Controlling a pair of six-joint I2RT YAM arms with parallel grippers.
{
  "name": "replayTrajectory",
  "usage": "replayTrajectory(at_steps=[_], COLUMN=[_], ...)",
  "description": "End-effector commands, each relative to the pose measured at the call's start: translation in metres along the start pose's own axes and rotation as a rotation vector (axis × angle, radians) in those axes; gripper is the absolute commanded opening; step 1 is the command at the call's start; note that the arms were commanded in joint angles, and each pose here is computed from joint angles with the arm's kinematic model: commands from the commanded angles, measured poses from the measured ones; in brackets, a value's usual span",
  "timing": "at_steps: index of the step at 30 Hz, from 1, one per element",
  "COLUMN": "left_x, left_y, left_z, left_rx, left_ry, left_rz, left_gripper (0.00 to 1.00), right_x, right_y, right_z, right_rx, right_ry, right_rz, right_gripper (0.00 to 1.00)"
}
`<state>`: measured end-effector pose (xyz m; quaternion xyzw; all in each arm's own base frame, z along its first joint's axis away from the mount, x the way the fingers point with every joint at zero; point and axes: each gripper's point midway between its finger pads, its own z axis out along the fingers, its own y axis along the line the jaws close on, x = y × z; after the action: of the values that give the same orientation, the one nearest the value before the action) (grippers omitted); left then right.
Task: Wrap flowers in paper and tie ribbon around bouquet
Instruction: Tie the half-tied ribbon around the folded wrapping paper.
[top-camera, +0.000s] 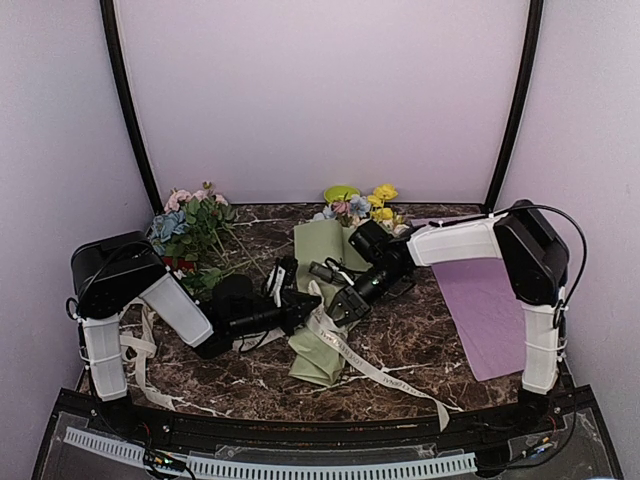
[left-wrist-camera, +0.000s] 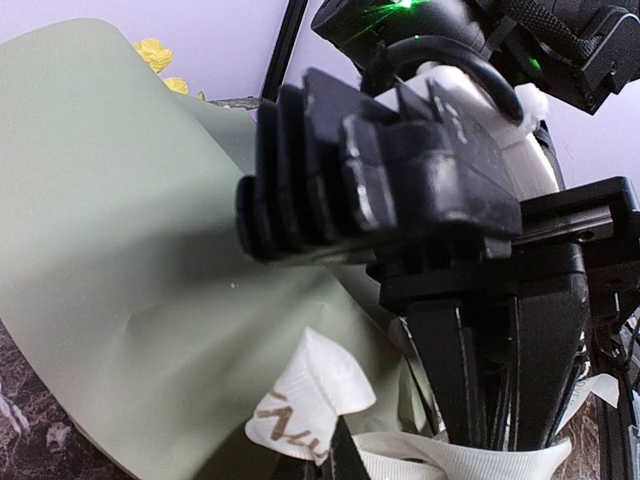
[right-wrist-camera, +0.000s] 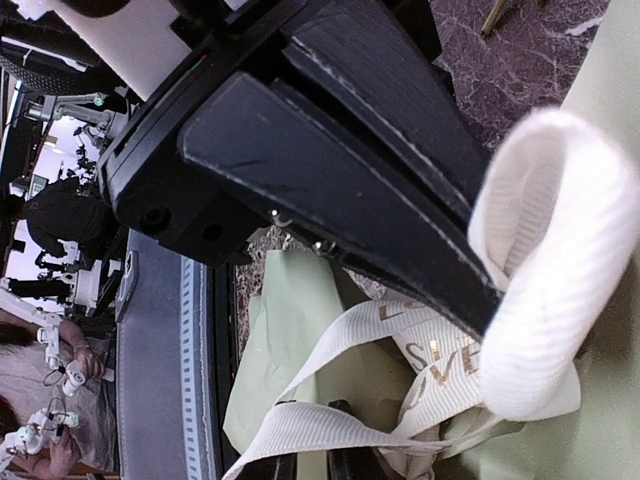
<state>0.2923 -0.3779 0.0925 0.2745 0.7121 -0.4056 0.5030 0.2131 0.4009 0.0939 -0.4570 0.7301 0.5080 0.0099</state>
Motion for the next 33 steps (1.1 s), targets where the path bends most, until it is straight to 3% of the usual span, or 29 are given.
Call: replayTrajectory(at_steps=[1, 10, 33], left_x=[-0.002, -0.001, 0.001], left_y=[0.000, 0.001, 0.001], left_z=[-0.002, -0.002, -0.001], left_rx=[0.007, 0.003, 0.007], left_ry=[-0.015, -0.013, -0.004], left_rz=[-0.008, -0.008, -0.012], left_gripper=[0.00, 0.00, 0.00], right_x=[-0.014, -0.022, -0.010], right_y=[-0.005, -0.010, 0.008], right_z=[-0.005, -0.015, 0.008], right_rx=[-0.018, -0.075, -0.125], right_ry=[-0.072, -0.167, -0.084], right_rz=[0.016, 0.069, 0.034], right_gripper=[0.11, 0.14, 0.30])
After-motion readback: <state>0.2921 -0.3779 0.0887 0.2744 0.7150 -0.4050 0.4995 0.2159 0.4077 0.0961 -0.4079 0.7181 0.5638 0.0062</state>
